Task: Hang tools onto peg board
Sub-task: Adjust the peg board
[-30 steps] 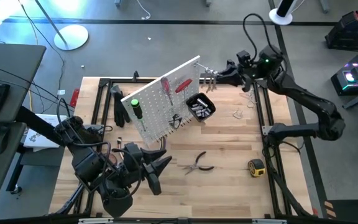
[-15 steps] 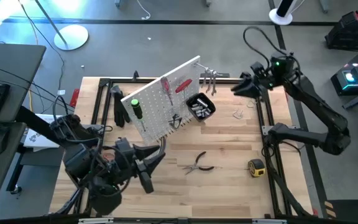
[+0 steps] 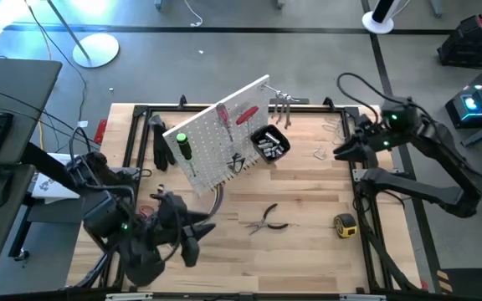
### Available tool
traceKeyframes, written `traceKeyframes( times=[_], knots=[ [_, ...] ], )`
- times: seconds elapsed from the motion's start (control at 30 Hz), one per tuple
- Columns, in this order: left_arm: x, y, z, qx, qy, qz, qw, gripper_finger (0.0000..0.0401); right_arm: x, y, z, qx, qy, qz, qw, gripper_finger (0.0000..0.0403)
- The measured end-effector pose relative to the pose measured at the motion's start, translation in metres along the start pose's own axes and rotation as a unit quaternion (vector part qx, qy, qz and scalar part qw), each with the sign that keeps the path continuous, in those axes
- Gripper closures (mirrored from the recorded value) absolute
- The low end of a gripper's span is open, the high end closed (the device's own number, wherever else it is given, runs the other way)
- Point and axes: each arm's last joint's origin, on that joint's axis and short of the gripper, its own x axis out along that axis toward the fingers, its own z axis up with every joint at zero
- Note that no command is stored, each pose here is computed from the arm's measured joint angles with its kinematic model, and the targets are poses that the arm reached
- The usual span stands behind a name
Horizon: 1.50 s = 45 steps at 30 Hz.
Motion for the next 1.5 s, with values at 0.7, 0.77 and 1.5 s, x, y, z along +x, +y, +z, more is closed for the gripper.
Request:
traceKeyframes(
  times=[0.7,0.77,1.5],
  knots=[
    [-0.036,0.026,-0.099,-0.074,0.055,0.072,0.993,0.0255,0.085,-0.037,-0.022,0.144,-0.035,0.012,0.989,0.0263],
    [-0.038,0.026,-0.101,-0.067,0.059,0.070,0.994,0.0255,0.088,-0.037,-0.028,0.154,-0.016,0.001,0.988,0.0277],
    [0.037,0.025,-0.049,-0.174,-0.050,0.113,0.977,0.0256,0.086,-0.156,0.067,0.145,-0.228,0.026,0.963,0.0403]
  ],
)
